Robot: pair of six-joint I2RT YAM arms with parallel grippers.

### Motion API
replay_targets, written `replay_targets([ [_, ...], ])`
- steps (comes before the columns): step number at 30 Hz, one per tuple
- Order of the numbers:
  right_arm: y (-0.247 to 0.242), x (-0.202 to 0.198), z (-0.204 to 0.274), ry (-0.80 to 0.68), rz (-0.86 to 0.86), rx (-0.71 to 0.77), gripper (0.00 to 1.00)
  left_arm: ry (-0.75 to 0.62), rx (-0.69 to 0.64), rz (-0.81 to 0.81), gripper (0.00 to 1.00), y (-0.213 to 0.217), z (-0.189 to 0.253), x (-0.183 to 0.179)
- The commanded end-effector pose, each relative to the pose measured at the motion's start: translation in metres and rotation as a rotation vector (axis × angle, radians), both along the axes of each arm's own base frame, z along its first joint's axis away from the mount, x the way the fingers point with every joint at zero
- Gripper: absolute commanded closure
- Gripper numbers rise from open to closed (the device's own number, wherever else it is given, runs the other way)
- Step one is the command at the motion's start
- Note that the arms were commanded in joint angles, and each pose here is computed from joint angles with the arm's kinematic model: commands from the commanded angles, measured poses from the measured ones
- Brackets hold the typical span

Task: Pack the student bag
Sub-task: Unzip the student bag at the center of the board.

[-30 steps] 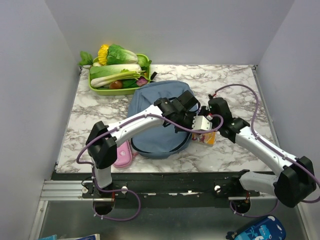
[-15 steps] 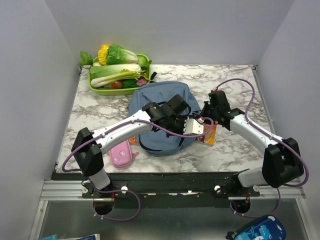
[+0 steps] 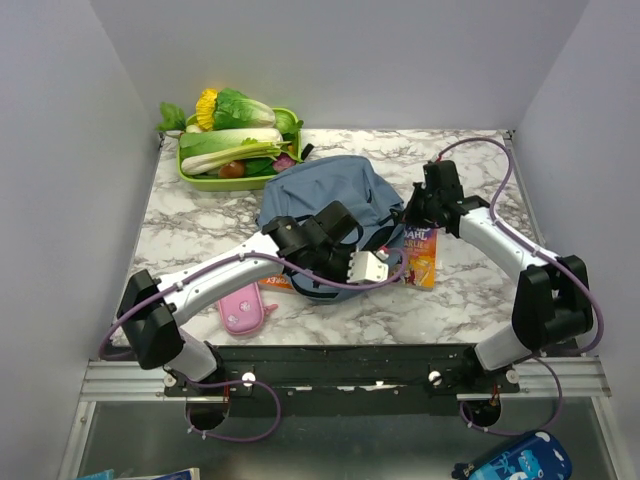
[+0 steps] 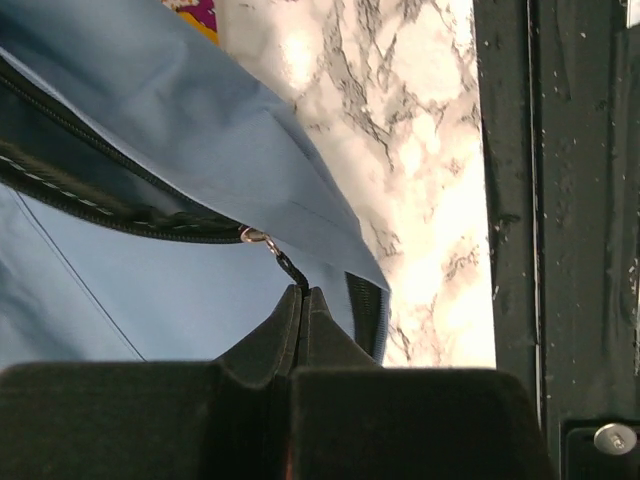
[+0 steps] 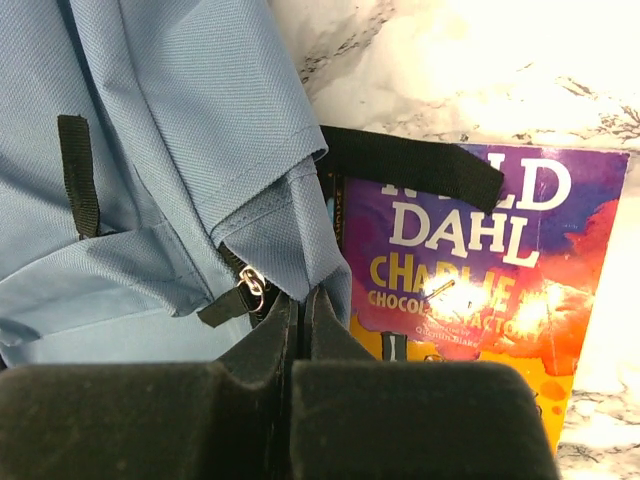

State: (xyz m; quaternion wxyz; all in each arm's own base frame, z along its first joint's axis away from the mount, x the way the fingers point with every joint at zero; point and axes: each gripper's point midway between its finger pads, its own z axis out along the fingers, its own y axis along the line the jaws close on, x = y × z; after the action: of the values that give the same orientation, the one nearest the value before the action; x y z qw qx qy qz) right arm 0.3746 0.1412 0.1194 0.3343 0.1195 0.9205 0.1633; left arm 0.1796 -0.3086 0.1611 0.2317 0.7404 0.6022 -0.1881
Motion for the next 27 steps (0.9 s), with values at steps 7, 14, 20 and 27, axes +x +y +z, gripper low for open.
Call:
replay_targets([
  [7, -0.018, 0.039, 0.02, -0.079, -0.058, -0.049, 0.7, 0.005, 0.045, 0.114, 1.0, 0.038, -0.023, -0.012],
  [14, 0.009, -0.03, 0.042, -0.064, 0.008, 0.206, 0.34, -0.016, -0.029, 0.141, 1.0, 0.013, -0.011, 0.003],
  [20, 0.048, -0.096, 0.05, -0.044, 0.075, 0.358, 0.25, -0.014, -0.029, 0.107, 1.0, 0.011, -0.009, 0.003],
  [27, 0.086, -0.139, 0.029, 0.107, 0.137, 0.43, 0.25, -0.023, -0.027, 0.098, 1.0, 0.012, -0.006, 0.003],
])
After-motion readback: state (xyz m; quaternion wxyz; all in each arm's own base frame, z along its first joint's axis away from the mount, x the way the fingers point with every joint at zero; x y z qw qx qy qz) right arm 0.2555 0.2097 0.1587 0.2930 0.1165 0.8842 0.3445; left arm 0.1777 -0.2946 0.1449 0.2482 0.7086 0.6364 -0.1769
